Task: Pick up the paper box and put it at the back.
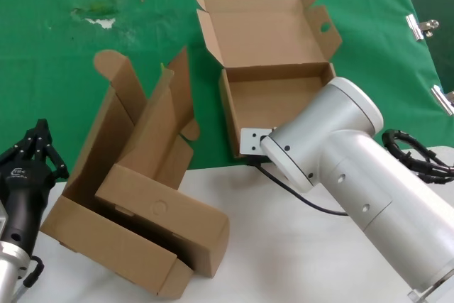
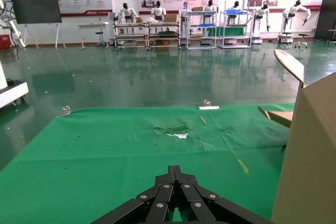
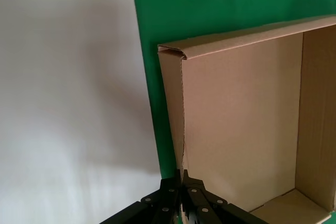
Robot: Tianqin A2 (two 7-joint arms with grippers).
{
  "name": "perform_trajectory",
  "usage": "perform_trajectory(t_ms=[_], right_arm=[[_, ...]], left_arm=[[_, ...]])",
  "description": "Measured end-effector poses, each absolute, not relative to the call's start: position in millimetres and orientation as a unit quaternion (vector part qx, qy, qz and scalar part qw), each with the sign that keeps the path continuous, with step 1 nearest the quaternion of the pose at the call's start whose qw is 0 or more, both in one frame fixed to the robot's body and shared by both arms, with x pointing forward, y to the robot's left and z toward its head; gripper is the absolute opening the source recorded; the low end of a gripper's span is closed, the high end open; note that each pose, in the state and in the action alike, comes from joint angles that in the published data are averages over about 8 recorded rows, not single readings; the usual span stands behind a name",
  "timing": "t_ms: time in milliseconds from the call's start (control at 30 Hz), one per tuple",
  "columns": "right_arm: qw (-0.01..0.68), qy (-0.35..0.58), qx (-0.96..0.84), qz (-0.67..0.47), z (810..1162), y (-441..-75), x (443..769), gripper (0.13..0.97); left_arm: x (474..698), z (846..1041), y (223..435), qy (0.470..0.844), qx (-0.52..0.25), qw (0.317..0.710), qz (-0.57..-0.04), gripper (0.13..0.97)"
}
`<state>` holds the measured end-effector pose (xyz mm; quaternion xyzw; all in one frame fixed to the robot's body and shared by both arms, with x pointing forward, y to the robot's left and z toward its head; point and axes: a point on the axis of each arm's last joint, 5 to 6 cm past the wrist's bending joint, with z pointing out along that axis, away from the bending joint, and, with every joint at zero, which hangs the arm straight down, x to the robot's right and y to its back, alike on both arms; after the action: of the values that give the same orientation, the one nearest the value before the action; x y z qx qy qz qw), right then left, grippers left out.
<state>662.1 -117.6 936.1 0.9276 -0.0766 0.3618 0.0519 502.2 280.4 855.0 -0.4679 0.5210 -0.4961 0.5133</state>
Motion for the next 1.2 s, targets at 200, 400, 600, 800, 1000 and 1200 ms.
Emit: perform_trajectory(t_ms=[200, 400, 600, 800, 1000, 1200], right_arm=[[0.031, -0.087, 0.929, 0.358, 944, -120, 660, 0.137], [0.009, -0.096, 0.93, 0.355, 952, -135, 649, 0.159], [-0.021, -0.099, 0.926, 0.363, 959, -146, 627, 0.197], [-0.048, -0.106, 0.917, 0.381, 962, -150, 610, 0.272], [-0.066, -0.103, 0.909, 0.399, 959, -155, 606, 0.376], [-0.111, -0.104, 0.885, 0.44, 975, -169, 594, 0.438]], left_arm=[[502, 855.0, 280, 0.521, -0.468, 0.513, -0.496, 0.14], [502, 855.0, 280, 0.521, -0.468, 0.513, -0.496, 0.14], [502, 855.0, 280, 0.521, -0.468, 0.513, -0.496, 0.14], [502, 855.0, 280, 0.521, -0.468, 0.513, -0.496, 0.14], [502, 855.0, 280, 0.521, -0.468, 0.513, -0.496, 0.14], [502, 855.0, 280, 0.521, -0.468, 0.513, -0.496, 0.14]])
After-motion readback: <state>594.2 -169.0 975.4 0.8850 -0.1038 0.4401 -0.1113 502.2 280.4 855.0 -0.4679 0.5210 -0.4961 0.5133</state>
